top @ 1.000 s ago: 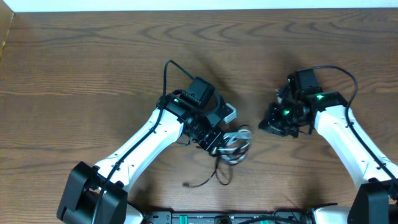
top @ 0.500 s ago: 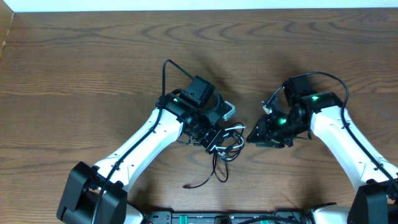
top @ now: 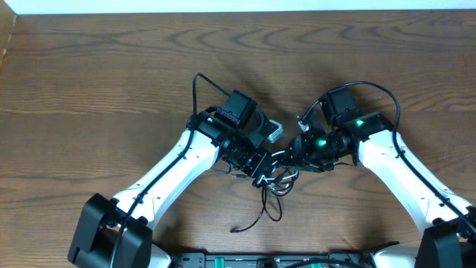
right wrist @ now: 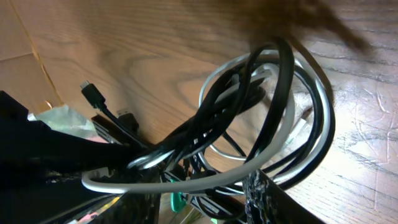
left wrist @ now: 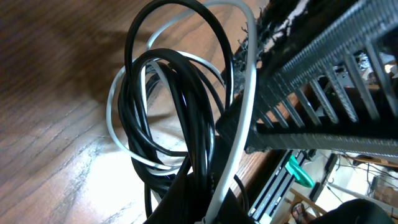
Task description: Untangle cables
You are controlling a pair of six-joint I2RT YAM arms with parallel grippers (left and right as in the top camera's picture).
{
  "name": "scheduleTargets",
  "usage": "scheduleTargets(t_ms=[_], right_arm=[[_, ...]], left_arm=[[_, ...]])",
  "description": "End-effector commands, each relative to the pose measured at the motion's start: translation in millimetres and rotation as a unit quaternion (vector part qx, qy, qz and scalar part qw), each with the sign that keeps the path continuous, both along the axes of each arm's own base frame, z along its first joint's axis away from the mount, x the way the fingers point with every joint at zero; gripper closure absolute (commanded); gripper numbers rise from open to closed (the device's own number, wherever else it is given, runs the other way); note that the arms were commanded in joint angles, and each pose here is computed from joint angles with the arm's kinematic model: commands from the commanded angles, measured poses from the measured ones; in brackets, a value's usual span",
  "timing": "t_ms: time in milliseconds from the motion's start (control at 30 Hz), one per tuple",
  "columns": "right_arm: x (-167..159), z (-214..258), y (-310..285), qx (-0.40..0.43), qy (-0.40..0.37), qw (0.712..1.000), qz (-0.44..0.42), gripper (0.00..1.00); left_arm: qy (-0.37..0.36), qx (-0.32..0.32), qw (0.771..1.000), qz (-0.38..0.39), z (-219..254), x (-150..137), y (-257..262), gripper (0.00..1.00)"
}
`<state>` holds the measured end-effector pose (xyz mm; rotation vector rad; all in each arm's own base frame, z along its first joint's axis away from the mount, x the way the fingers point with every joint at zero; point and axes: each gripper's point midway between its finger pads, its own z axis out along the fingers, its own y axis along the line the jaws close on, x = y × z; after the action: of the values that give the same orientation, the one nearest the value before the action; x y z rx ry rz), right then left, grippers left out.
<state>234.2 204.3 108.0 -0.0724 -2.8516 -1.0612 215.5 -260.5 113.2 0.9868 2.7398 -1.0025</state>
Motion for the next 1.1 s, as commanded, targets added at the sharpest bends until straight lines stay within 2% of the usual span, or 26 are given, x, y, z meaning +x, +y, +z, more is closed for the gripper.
scheduleTargets(t_ms=[0, 1067], right_arm=[[-2.0, -0.1, 2.7, 0.000, 0.009, 1.000, -0.003, 0.60], [-1.7, -3.9, 5.8, -0.008, -0.003, 1.000, 0.004, 0.60]], left_arm=[[0.009, -0.015, 1.000, 0.001, 4.7, -2.7, -2.3, 0.92], [0.005, -0.018, 1.000, 0.001, 5.2, -0.8, -3.4, 0.92]])
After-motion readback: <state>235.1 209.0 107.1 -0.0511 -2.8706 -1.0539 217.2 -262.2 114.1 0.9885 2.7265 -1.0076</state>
